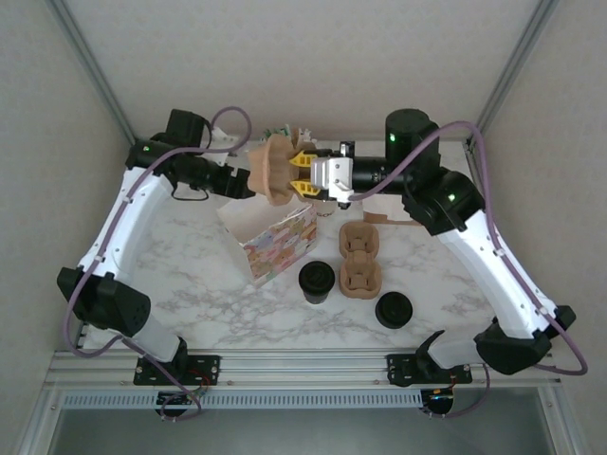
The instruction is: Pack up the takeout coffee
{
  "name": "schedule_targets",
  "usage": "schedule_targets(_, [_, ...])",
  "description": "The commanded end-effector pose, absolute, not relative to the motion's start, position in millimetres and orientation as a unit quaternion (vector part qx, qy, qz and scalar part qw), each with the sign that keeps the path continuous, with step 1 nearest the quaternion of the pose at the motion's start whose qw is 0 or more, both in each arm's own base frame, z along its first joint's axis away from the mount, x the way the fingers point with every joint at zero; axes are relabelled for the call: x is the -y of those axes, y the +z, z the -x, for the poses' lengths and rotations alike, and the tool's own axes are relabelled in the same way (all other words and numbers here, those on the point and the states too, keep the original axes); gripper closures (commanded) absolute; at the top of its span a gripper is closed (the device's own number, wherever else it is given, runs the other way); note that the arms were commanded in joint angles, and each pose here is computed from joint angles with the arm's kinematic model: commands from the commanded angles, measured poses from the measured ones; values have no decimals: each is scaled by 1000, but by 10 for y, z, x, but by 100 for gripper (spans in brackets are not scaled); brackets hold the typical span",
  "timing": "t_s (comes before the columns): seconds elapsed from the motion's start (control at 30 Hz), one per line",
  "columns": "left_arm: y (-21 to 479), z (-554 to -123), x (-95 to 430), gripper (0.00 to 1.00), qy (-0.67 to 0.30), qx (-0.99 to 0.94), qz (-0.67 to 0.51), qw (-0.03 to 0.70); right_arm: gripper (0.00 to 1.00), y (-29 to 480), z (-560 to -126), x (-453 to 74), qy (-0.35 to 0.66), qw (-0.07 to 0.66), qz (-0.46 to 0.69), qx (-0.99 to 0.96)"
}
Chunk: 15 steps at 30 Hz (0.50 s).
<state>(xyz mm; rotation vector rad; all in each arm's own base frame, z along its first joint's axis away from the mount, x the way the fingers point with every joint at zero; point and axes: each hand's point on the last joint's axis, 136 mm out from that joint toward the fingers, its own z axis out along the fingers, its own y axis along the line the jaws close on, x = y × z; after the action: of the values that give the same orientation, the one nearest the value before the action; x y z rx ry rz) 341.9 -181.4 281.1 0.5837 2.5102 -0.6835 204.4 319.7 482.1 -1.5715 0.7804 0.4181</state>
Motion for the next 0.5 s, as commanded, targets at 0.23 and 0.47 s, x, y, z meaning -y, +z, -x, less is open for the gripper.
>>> schedule_targets(0.23, [2715, -3491, 1803, 44, -199, -932, -213, 216, 73, 4894, -1958, -2974, 242, 633, 596, -431])
schedule_targets(0.47, [2756, -3458, 1783, 74, -199, -940, -176, 215, 75, 4848, -1954, -2919, 270, 623, 556, -479])
